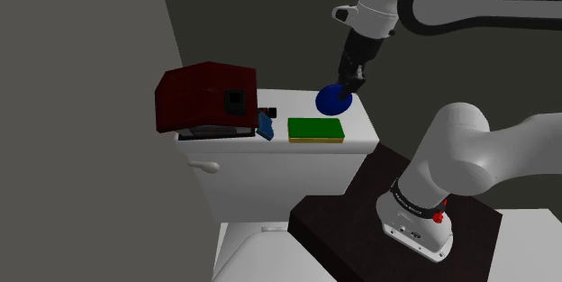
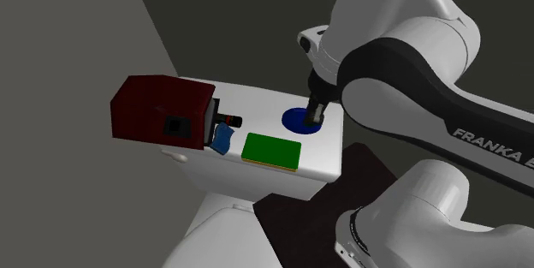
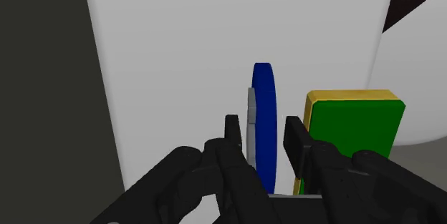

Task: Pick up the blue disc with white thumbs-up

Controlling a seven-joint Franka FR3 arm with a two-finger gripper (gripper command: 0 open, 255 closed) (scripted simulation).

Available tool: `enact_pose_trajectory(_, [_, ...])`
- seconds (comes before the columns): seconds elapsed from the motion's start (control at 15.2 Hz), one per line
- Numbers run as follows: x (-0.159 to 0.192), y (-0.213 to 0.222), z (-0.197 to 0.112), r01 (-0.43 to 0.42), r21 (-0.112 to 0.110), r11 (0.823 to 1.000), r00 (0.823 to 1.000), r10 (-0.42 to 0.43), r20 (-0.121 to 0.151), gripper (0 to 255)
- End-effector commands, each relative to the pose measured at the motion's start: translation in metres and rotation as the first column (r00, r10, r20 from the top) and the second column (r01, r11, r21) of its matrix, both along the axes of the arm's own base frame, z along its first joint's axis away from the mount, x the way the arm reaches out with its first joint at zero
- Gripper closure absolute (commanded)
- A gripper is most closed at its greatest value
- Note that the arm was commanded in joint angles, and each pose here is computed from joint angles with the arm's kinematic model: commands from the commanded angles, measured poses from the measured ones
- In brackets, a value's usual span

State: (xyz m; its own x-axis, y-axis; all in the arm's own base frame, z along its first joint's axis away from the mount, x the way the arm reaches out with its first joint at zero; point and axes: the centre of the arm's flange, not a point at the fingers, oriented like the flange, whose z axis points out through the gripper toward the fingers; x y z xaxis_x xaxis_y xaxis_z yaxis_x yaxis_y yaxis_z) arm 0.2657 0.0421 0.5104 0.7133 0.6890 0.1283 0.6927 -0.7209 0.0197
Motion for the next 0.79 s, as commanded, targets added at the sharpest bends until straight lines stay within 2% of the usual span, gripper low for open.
enact_pose_trajectory(0.0, [0.000, 0.000, -0.001, 0.000, 0.000, 1.000, 1.000, 0.000, 0.000, 255])
enact_pose_trajectory(0.46, [0.000, 0.000, 0.000, 0.000, 0.000, 1.000, 1.000, 0.000, 0.000, 255])
enact_pose_trajectory(0.73, [0.000, 0.000, 0.021, 0.000, 0.000, 1.000, 1.000, 0.000, 0.000, 255])
